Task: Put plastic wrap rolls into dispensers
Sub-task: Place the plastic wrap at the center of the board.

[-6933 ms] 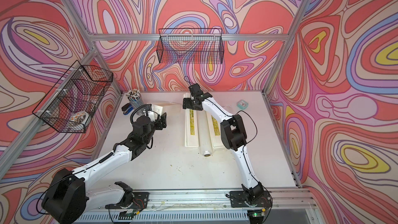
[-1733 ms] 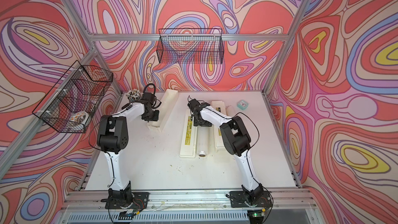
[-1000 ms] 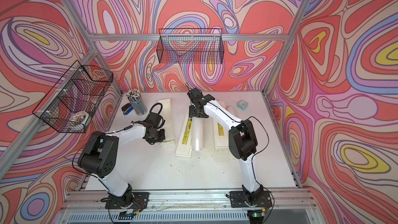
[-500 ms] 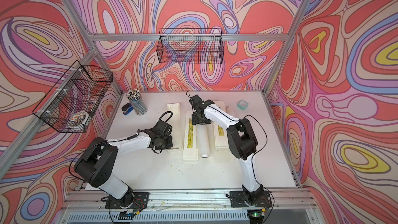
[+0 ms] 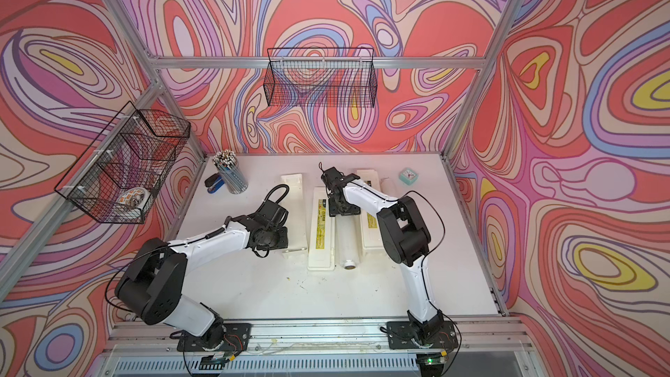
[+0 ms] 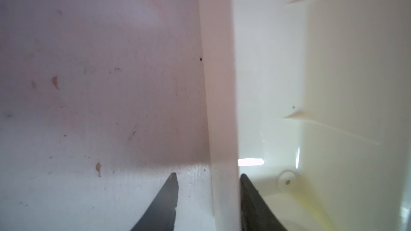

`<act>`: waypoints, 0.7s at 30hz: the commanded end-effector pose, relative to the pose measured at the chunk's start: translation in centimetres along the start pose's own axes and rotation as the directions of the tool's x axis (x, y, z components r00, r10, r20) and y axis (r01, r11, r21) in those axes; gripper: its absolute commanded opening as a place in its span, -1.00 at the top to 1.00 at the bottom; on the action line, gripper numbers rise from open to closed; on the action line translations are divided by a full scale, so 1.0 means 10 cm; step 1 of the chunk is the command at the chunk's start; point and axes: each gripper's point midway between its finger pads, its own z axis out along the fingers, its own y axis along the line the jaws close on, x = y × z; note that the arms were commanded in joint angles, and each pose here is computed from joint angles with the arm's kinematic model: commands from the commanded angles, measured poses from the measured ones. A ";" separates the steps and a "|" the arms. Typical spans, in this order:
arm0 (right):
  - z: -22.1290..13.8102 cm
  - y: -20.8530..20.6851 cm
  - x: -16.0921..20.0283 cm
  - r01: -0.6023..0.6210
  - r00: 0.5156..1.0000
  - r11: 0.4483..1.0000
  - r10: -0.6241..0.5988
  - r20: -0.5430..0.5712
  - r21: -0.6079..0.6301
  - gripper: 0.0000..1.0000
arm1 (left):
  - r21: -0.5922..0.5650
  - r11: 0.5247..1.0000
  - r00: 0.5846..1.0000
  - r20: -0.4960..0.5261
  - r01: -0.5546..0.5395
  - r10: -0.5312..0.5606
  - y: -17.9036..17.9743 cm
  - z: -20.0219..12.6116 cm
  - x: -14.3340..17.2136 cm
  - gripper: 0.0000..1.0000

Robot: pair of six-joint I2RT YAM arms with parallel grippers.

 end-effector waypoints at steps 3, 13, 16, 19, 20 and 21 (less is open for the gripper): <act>0.10 -0.01 0.05 -0.041 0.999 0.999 0.041 -0.003 -0.007 -0.62 | -0.008 0.999 0.994 0.107 -0.037 0.038 -0.01 -0.38 -0.37 0.01; -0.05 0.00 0.26 -0.074 0.997 0.995 0.071 -0.041 -0.070 -0.96 | -0.003 1.000 0.986 0.165 0.008 -0.007 0.22 -0.61 -0.68 -0.01; -0.01 -0.01 0.33 -0.077 0.996 0.995 0.074 -0.054 -0.067 -0.93 | -0.007 1.000 0.985 0.169 0.020 -0.019 0.29 -0.61 -0.72 -0.01; 0.09 -0.01 0.40 -0.070 0.994 0.996 0.065 -0.083 -0.055 -0.78 | -0.013 1.000 0.986 0.165 0.026 -0.024 0.35 -0.60 -0.74 -0.01; 0.11 0.00 0.42 -0.071 0.994 0.996 0.066 -0.088 -0.061 -0.71 | -0.014 1.000 0.986 0.163 0.027 -0.024 0.36 -0.59 -0.74 -0.01; 0.12 0.01 0.43 -0.070 0.994 0.996 0.065 -0.089 -0.063 -0.60 | -0.018 0.999 0.987 0.160 0.027 -0.024 0.37 -0.58 -0.74 -0.01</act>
